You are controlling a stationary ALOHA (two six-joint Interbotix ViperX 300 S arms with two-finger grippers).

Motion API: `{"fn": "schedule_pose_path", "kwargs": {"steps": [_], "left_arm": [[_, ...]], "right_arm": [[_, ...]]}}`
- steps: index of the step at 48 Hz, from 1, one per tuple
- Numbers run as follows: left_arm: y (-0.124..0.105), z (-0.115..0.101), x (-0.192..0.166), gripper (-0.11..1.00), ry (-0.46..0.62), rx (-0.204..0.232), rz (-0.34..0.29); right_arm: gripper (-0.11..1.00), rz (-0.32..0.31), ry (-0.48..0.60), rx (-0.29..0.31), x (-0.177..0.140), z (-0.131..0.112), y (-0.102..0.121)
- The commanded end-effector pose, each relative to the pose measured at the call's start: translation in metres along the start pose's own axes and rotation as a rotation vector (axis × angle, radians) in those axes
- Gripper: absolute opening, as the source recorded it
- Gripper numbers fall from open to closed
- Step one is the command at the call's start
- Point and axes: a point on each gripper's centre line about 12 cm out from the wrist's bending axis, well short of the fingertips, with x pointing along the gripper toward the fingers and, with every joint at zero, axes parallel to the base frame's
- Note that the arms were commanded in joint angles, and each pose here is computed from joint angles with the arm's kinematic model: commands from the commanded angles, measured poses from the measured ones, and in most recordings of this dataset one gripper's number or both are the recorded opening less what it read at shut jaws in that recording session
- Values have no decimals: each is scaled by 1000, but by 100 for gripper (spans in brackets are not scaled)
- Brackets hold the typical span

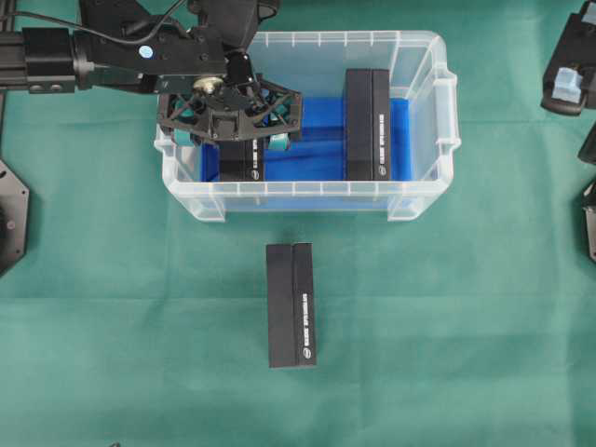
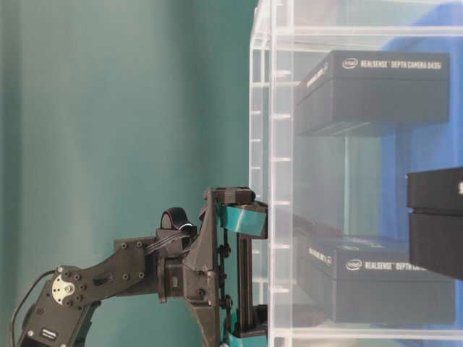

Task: Take the box out of the case with the left arm.
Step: 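Close the left gripper on the left black box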

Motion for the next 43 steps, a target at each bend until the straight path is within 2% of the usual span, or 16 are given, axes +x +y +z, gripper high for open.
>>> {"fn": "schedule_pose_path", "kwargs": {"steps": [1, 8, 11, 17, 24, 43], "left_arm": [[-3, -1, 2, 91, -2, -1, -19], [-4, -1, 1, 87, -3, -6, -25], [-3, -1, 2, 83, 0, -21, -24], [-3, -1, 2, 60, -2, -36, -28], [-7, -3, 1, 61, -9, -28, -55], [-7, -4, 1, 61, -10, -24, -55]], "right_arm": [[0, 6, -16, 2, -4, 1, 0], [0, 7, -18, 2, -4, 1, 0], [0, 5, -13, 1, -3, 1, 0], [0, 5, -13, 2, -4, 1, 0], [0, 4, -14, 2, -4, 1, 0], [0, 5, -13, 3, -4, 1, 0]]}}
